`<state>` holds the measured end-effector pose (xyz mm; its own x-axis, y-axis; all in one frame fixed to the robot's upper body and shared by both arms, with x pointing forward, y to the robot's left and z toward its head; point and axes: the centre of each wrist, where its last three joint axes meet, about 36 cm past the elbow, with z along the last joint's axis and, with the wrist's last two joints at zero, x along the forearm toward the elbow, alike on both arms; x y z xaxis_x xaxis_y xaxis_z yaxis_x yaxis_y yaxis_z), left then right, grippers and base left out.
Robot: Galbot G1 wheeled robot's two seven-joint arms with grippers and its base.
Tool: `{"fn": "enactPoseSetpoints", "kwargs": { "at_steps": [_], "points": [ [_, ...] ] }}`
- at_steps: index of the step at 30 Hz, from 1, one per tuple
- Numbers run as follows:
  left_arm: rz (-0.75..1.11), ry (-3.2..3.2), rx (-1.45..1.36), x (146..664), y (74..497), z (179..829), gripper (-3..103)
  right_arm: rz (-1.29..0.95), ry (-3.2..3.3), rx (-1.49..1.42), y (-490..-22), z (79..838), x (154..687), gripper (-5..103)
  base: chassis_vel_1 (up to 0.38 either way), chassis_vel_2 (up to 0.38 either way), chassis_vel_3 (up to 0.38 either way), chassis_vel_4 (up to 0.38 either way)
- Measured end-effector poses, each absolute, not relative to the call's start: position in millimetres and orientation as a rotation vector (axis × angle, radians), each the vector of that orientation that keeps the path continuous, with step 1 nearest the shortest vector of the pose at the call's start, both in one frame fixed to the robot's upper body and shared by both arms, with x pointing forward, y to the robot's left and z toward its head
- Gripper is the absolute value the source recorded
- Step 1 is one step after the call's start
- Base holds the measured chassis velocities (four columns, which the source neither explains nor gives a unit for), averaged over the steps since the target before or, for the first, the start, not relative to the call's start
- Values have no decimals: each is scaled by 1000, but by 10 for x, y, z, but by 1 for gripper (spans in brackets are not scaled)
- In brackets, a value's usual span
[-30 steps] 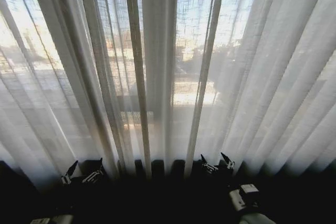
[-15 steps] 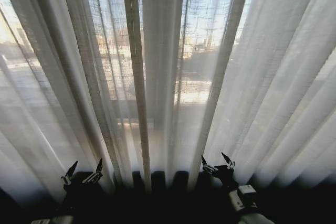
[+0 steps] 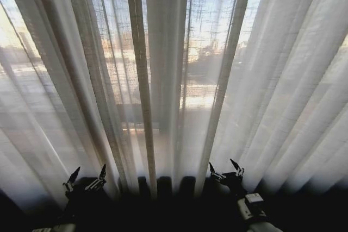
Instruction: Open the curtains by pulling them apart, changing their state from closed to fully open.
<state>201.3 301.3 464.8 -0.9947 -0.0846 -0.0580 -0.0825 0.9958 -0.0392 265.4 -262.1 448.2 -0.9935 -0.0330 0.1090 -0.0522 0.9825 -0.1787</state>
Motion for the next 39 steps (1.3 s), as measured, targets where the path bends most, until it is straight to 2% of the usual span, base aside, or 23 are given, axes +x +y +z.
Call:
{"fn": "enactPoseSetpoints", "kwargs": {
  "at_steps": [9, 19, 27, 32, 39],
  "points": [
    [-51, 3079, -124, 2022, 3016, 4628, 100, 264, -3027, 34, -2609, 4470, 2659, 100, 211, 195, -218, -213],
    [-56, 3080, -104, 2018, 2999, 4609, 100, 258, -3030, 30, -2608, 4460, 2653, 100, 324, 337, -324, -326],
    [-39, 3085, -117, 2014, 3055, 4588, 100, 129, -3041, 57, -2585, 4489, 2671, 100, 341, 346, -338, -338],
    [-37, 3083, -118, 2017, 3060, 4591, 100, 96, -3042, 77, -2580, 4491, 2695, 100, 201, 118, -122, -148],
    [-42, 3082, -114, 2016, 3045, 4595, 100, 54, -3037, 59, -2618, 4483, 2794, 100, -13, -9, 7, 8]
  ]
}}
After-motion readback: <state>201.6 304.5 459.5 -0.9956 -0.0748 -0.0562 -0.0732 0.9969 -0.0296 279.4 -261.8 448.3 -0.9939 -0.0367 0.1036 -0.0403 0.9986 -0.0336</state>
